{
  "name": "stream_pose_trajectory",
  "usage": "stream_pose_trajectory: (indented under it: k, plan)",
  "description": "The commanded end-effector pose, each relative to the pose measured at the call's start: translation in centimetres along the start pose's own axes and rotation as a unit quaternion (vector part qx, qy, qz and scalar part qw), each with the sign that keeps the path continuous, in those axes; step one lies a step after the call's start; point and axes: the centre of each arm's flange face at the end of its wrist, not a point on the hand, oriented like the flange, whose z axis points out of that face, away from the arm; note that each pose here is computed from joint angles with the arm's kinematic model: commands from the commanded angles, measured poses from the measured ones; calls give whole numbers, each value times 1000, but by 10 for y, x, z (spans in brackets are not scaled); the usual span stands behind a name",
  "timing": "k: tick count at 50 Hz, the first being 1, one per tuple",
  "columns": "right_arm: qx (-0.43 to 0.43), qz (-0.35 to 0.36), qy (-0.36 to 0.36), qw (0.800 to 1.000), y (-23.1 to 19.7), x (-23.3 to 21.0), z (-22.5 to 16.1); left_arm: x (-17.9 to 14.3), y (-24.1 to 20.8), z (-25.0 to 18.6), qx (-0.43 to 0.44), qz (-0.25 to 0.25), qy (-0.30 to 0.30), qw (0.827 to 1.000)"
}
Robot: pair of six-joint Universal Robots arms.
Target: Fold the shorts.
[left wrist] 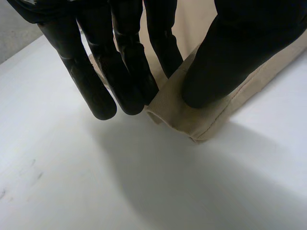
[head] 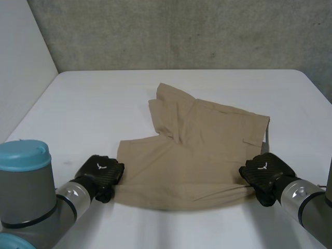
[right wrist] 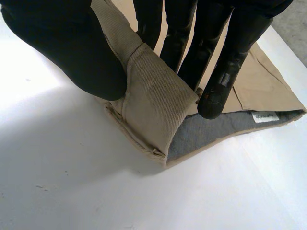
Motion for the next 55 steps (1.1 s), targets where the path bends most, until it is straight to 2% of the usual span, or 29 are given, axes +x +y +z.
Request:
stream_pose_trajectory:
  k: [1,7,13,18,22,26,27,32,38,39,49,55]
  plan:
    - [2,-10,1,1000,-3,1,-7,4,-7,-28,-5,8,9,1000]
    - [-28,-43,-36,998,-4,-5,-29,8,-18,-81,-33,10,26,999]
    - [-64,-86,-77,991,3,-14,-46,12,-18,-112,-59,8,40,997]
    - [-85,-112,-102,985,12,-21,-51,15,-16,-117,-61,9,45,997]
    - [-63,-115,-98,986,7,-17,-48,16,-16,-113,-65,12,50,997]
    - [-38,-109,-90,989,0,-12,-44,12,-26,-102,-55,19,48,997]
    - [-9,-89,-65,994,-8,-1,-40,8,-34,-97,-41,25,43,998]
    - [26,-34,-29,999,-22,18,-40,-2,-60,-77,16,35,23,999]
    - [44,-3,-31,999,-25,27,-38,-5,-80,-46,76,47,8,996]
    - [48,1,-31,998,-25,28,-37,-3,-88,-26,98,53,8,994]
    - [50,22,-22,998,-20,33,-31,13,-106,54,126,69,35,989]
    - [49,39,-24,998,-18,32,-29,23,-114,93,167,118,76,976]
